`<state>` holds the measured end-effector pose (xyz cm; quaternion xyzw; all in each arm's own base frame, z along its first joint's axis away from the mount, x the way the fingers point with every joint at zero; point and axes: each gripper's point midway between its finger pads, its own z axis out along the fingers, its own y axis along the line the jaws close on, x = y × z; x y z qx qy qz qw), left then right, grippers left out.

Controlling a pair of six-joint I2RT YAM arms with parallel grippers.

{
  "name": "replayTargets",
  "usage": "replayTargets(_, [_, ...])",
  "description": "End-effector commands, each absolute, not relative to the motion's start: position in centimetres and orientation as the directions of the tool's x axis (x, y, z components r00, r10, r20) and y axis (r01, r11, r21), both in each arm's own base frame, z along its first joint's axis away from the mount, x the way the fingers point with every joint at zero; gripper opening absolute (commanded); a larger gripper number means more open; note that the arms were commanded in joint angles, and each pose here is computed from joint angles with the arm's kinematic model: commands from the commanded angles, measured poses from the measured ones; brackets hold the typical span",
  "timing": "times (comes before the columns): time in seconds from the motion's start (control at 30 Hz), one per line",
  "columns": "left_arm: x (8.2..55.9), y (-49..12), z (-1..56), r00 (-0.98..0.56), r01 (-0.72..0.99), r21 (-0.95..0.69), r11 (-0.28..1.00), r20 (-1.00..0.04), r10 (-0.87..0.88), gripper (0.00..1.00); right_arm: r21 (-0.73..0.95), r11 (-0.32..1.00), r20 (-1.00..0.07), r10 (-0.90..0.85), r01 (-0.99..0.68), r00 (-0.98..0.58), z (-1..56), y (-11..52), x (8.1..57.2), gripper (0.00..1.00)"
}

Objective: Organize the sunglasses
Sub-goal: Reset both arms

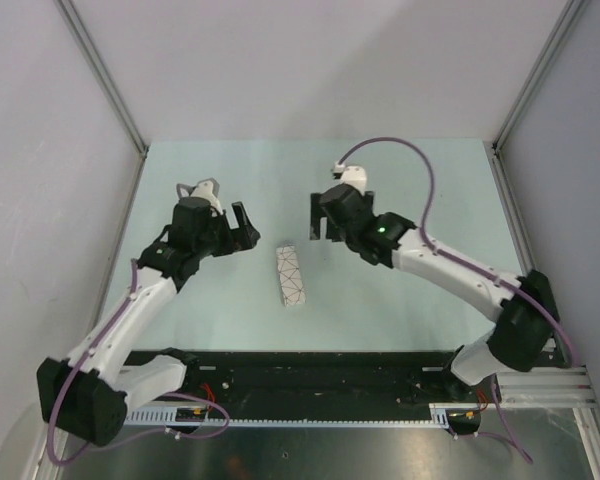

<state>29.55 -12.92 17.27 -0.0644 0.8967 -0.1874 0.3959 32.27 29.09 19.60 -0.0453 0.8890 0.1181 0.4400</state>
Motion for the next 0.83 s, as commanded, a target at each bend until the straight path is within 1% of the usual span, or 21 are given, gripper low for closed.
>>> replayTargets(0.0, [29.7,-11.6,23.8,-0.52,0.121,-0.317,0.941,-0.828,-0.212,1.0,0.154,0.985,-0.883,0.174,0.082,-0.435,25.9,21.5,33.8,0.93])
replayTargets(0.03, [29.6,-11.3,24.6,-0.498,0.127,-0.304,0.944,-0.843,-0.205,1.0,0.173,0.979,-0.892,0.204,0.11,-0.403,27.4,20.0,33.4,0.93])
replayTargets(0.1, [29.3,-10.9,26.6,-0.448,0.14,-0.299,0.944,-0.869,-0.208,1.0,0.19,0.957,-0.912,0.254,0.219,-0.323,29.0,17.1,33.1,0.93])
replayTargets(0.17, [29.2,-10.6,28.2,-0.41,0.148,-0.281,0.948,-0.89,-0.2,1.0,0.228,0.937,-0.927,0.292,0.265,-0.235,31.2,14.6,32.3,0.93])
replayTargets(0.27, [29.1,-10.1,30.0,-0.379,0.149,-0.258,0.955,-0.906,-0.186,1.0,0.278,0.917,-0.928,0.333,0.285,-0.165,33.4,12.2,31.9,0.93])
replayTargets(0.43, [29.3,-9.4,32.5,-0.33,0.142,-0.227,0.963,-0.928,-0.17,1.0,0.319,0.905,-0.922,0.365,0.28,-0.129,35.1,10.5,31.4,0.94])
replayTargets(0.57, [29.4,-9.7,34.5,-0.296,0.164,-0.232,0.959,-0.939,-0.176,1.0,0.33,0.902,-0.92,0.374,0.279,-0.12,35.6,9.8,31.1,0.95])
replayTargets(0.8, [29.3,-9.0,35.0,-0.277,0.131,-0.239,0.962,-0.941,-0.196,1.0,0.334,0.903,-0.918,0.376,0.269,-0.124,35.8,9.3,31.1,0.95])
